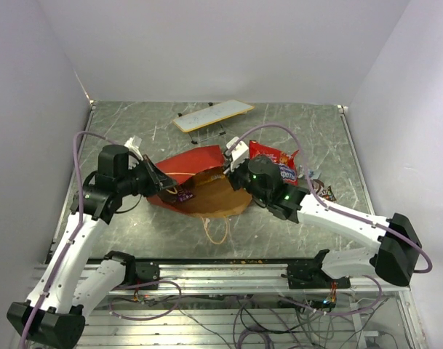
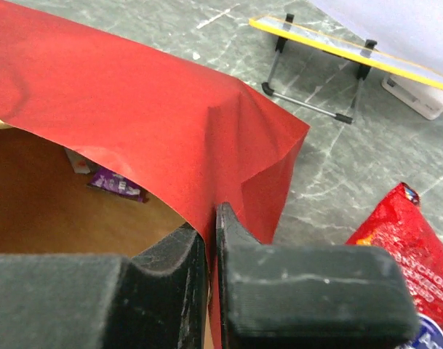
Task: Take the snacks out of the paper bag
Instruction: Adjust the paper bag at the center of the board.
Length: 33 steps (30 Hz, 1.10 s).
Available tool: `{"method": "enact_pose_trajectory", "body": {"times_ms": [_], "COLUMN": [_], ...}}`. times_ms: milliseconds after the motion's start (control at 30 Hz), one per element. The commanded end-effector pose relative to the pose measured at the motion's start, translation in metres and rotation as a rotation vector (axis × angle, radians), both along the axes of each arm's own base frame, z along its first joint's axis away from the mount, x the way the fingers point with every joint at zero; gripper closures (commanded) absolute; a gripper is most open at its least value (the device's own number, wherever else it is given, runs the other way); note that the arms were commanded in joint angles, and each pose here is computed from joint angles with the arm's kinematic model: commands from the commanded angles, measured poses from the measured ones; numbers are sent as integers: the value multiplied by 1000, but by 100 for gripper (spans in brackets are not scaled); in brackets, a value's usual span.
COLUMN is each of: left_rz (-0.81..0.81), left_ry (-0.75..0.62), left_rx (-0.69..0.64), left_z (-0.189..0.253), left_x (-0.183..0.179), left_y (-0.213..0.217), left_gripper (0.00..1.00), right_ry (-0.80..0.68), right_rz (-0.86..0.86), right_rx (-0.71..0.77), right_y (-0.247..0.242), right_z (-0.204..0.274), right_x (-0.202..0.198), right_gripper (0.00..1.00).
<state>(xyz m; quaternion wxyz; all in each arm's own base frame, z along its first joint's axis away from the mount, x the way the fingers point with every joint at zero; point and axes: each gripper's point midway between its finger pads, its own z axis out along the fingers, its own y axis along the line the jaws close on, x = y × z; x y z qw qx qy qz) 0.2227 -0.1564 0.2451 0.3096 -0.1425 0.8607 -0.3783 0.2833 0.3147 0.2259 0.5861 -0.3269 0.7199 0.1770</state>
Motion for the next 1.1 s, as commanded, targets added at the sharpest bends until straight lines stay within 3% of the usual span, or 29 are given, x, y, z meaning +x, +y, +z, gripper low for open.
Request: {"method": "enact_pose_trajectory", "body": {"times_ms": [0,200,333,467,633,900,1067], "left_rz": [-37,-49,-58,-69,-76,-100,-115], "left_ry": [-44,-73,-86,-93,-104,-132,-146], "left_rx": [-185,-210,-258,-320,-332,-294,-271], "left_z": [25,49,58,65,72,87,92], "left_x": [4,11,13,11,10,17,16], "left_y": [-22,-27,-32,-38,-39,-40,-40], "left_gripper": [93,93,93,93,93,93,93], "right_ry": [23,3,15,29,60,135,165], "right_rz": [-72,-147,-78,-18,73,262,234], "right_rx": [-29,-49,-65,-94,-2,159,163], "right_y": [-27,-54,-53,-56,-48,19,55], "right_z": [-1,16,29,38,55,76,60], "right_x": [-7,-10,-23,-36,-58,-122,-143], "right_gripper": [88,67,45,36,31,31,40]}}
